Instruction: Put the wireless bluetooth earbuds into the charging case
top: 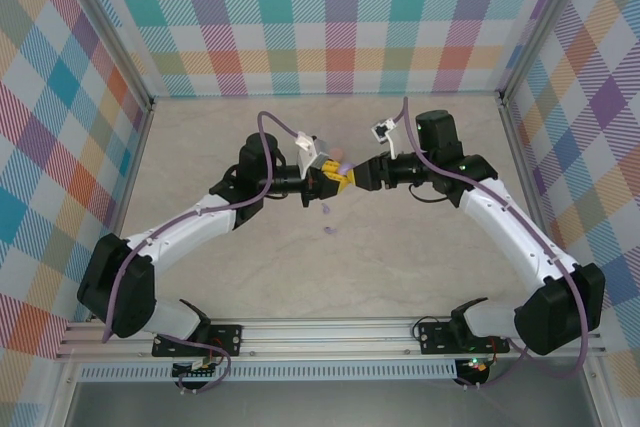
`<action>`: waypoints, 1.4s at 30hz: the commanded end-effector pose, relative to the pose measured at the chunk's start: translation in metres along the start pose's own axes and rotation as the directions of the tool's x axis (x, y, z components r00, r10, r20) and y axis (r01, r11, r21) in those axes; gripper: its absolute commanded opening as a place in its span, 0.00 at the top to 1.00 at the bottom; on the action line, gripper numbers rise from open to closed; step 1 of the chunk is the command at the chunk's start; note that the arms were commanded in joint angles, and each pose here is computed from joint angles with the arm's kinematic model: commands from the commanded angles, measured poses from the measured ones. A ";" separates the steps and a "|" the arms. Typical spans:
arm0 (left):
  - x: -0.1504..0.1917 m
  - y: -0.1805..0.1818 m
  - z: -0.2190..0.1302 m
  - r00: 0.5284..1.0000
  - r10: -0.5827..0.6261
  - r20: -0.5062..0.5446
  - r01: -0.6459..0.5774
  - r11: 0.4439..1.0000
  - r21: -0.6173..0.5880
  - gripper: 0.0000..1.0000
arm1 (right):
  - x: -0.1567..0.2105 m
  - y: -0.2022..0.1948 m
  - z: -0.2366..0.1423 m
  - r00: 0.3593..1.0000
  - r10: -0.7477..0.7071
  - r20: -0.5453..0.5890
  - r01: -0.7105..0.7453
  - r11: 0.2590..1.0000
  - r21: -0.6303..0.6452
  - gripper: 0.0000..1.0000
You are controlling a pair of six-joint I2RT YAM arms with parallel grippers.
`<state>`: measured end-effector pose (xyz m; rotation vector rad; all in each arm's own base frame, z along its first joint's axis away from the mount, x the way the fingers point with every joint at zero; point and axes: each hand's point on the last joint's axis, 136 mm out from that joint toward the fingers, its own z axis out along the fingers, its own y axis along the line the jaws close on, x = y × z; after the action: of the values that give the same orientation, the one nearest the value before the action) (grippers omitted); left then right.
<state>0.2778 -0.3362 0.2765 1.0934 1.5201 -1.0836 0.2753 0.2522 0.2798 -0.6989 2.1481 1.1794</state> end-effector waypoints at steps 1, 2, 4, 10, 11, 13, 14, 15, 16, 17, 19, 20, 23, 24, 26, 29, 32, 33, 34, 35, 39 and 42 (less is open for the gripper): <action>-0.022 -0.013 -0.003 0.992 0.108 0.068 -0.109 0.994 0.009 0.81 | -0.007 0.004 -0.007 0.999 -0.049 0.014 0.048 0.998 0.036 0.44; -0.021 -0.013 -0.003 0.992 0.108 0.067 -0.109 0.994 0.010 0.81 | -0.007 0.003 -0.008 0.999 -0.050 0.016 0.049 0.998 0.046 0.44; -0.021 -0.015 -0.004 0.992 0.109 0.067 -0.111 0.994 0.014 0.81 | -0.008 0.001 -0.009 0.999 -0.049 0.017 0.048 0.997 0.065 0.44; -0.021 -0.020 -0.003 0.992 0.113 0.063 -0.115 0.993 0.024 0.81 | -0.013 -0.008 -0.014 0.997 -0.050 0.052 0.042 0.990 0.135 0.44; -0.021 -0.022 -0.003 0.991 0.115 0.063 -0.117 0.993 0.027 0.81 | -0.015 -0.009 -0.015 0.997 -0.048 0.059 0.039 0.988 0.147 0.44; -0.019 -0.025 -0.002 0.991 0.117 0.058 -0.120 0.992 0.037 0.81 | -0.016 -0.012 -0.016 0.997 -0.044 0.068 0.032 0.985 0.169 0.44; -0.018 -0.026 -0.001 0.991 0.121 0.052 -0.123 0.992 0.040 0.81 | -0.017 -0.013 -0.017 0.996 -0.046 0.076 0.032 0.984 0.175 0.44; -0.018 -0.028 0.000 0.991 0.124 0.049 -0.126 0.991 0.045 0.81 | -0.017 -0.013 -0.018 0.996 -0.045 0.079 0.030 0.983 0.179 0.43; -0.017 -0.030 0.001 0.991 0.123 0.048 -0.125 0.991 0.050 0.81 | -0.018 -0.013 -0.018 0.996 -0.043 0.081 0.028 0.983 0.180 0.43; -0.017 -0.032 0.002 0.991 0.125 0.048 -0.128 0.990 0.055 0.81 | -0.019 -0.014 -0.018 0.996 -0.041 0.085 0.025 0.982 0.187 0.43; -0.016 -0.033 0.003 0.991 0.125 0.046 -0.128 0.990 0.058 0.81 | -0.020 -0.017 -0.019 0.995 -0.037 0.091 0.018 0.979 0.201 0.44; -0.016 -0.034 0.003 0.991 0.124 0.046 -0.127 0.990 0.059 0.81 | -0.020 -0.018 -0.019 0.995 -0.033 0.092 0.014 0.978 0.208 0.43; -0.016 -0.033 0.003 0.991 0.125 0.046 -0.127 0.990 0.056 0.81 | -0.020 -0.020 -0.019 0.995 -0.029 0.094 0.008 0.975 0.220 0.44; -0.015 -0.033 0.004 0.991 0.124 0.043 -0.126 0.991 0.055 0.81 | -0.020 -0.021 -0.020 0.995 -0.028 0.095 0.006 0.975 0.223 0.44; -0.014 -0.031 0.004 0.992 0.123 0.041 -0.125 0.991 0.048 0.81 | -0.021 -0.021 -0.021 0.994 -0.029 0.101 0.005 0.973 0.231 0.43; -0.014 -0.030 0.003 0.992 0.122 0.044 -0.124 0.992 0.036 0.81 | -0.023 -0.022 -0.026 0.992 -0.036 0.122 0.004 0.967 0.254 0.43; -0.013 -0.027 0.003 0.991 0.120 0.053 -0.121 0.992 0.019 0.81 | -0.025 -0.022 -0.033 0.987 -0.054 0.153 0.009 0.960 0.279 0.42; -0.013 -0.026 0.002 0.991 0.119 0.057 -0.120 0.993 0.014 0.81 | -0.025 -0.023 -0.034 0.986 -0.057 0.156 0.010 0.958 0.285 0.42; -0.012 -0.025 0.002 0.992 0.112 0.060 -0.113 0.993 0.011 0.81 | -0.024 -0.025 -0.035 0.986 -0.052 0.160 0.002 0.954 0.299 0.42; -0.012 -0.023 0.002 0.992 0.106 0.065 -0.106 0.994 0.006 0.81 | -0.024 -0.027 -0.037 0.985 -0.049 0.166 -0.005 0.951 0.309 0.42; -0.014 -0.017 -0.004 0.994 0.067 0.091 -0.068 0.998 0.003 0.81 | -0.025 -0.035 -0.047 0.979 -0.034 0.200 -0.040 0.934 0.354 0.42; -0.016 -0.015 -0.012 0.993 0.054 0.103 -0.054 0.999 -0.003 0.81 | -0.019 -0.053 -0.052 0.979 0.021 0.202 -0.101 0.913 0.395 0.42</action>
<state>0.2686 -0.3387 0.2698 1.0820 1.4906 -1.0661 0.3046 0.2005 0.2954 -0.4150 2.1260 0.8016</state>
